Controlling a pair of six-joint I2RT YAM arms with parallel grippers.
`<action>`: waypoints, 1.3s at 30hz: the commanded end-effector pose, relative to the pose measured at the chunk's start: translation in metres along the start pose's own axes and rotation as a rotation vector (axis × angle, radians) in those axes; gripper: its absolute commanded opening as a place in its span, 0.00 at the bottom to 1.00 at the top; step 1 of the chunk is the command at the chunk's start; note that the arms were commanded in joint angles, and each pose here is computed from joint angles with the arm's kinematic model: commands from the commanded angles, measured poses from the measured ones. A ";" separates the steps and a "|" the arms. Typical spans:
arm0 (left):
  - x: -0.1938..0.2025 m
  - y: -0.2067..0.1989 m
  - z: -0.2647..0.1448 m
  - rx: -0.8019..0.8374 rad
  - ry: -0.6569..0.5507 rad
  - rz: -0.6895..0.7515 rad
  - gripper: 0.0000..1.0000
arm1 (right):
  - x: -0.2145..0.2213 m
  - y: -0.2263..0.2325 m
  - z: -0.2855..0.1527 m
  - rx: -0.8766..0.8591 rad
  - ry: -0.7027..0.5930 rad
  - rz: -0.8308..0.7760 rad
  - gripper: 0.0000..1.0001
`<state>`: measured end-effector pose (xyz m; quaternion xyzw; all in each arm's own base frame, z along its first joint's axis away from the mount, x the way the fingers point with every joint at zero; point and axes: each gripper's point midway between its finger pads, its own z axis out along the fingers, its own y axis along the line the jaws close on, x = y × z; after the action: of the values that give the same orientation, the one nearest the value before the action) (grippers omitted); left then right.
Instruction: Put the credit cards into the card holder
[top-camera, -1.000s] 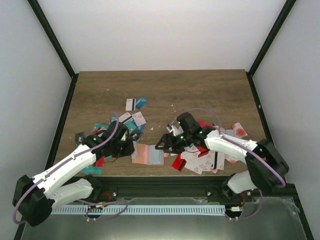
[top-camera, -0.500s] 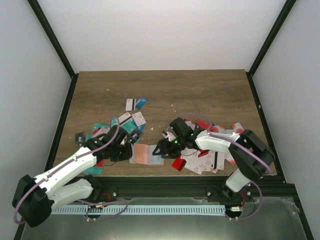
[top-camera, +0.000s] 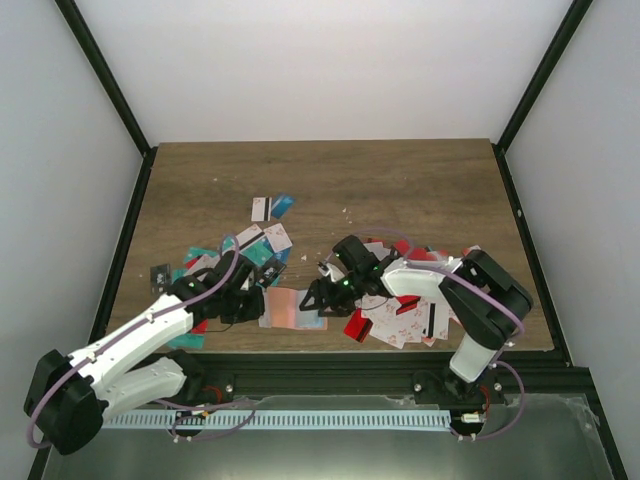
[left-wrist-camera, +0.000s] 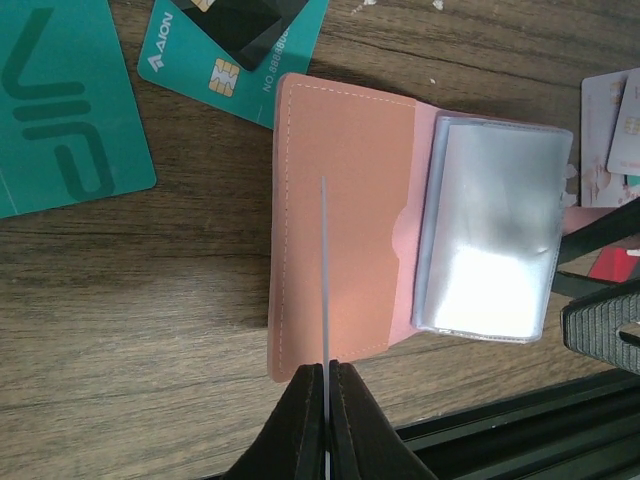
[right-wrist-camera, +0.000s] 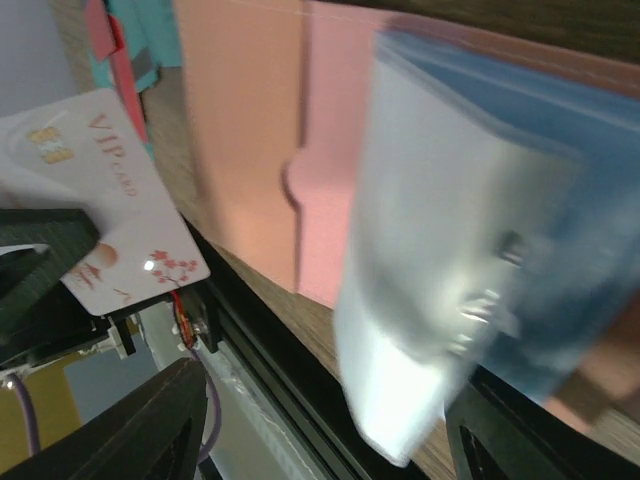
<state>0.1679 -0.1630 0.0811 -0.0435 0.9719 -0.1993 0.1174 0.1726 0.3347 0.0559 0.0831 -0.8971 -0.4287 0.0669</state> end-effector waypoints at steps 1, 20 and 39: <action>-0.002 -0.004 -0.010 0.019 -0.018 -0.015 0.04 | -0.010 0.037 0.005 -0.090 0.009 -0.114 0.67; 0.000 0.000 -0.061 0.013 -0.080 -0.059 0.04 | -0.025 0.073 0.046 -0.180 0.123 -0.205 0.67; -0.048 -0.033 -0.038 0.129 -0.140 0.011 0.04 | -0.031 0.052 0.061 -0.114 0.135 -0.167 0.25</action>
<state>0.1788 -0.1610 0.1268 -0.0552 0.9602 -0.2266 0.1534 0.1841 0.4142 0.0424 0.1672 -0.8577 -0.4732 0.1116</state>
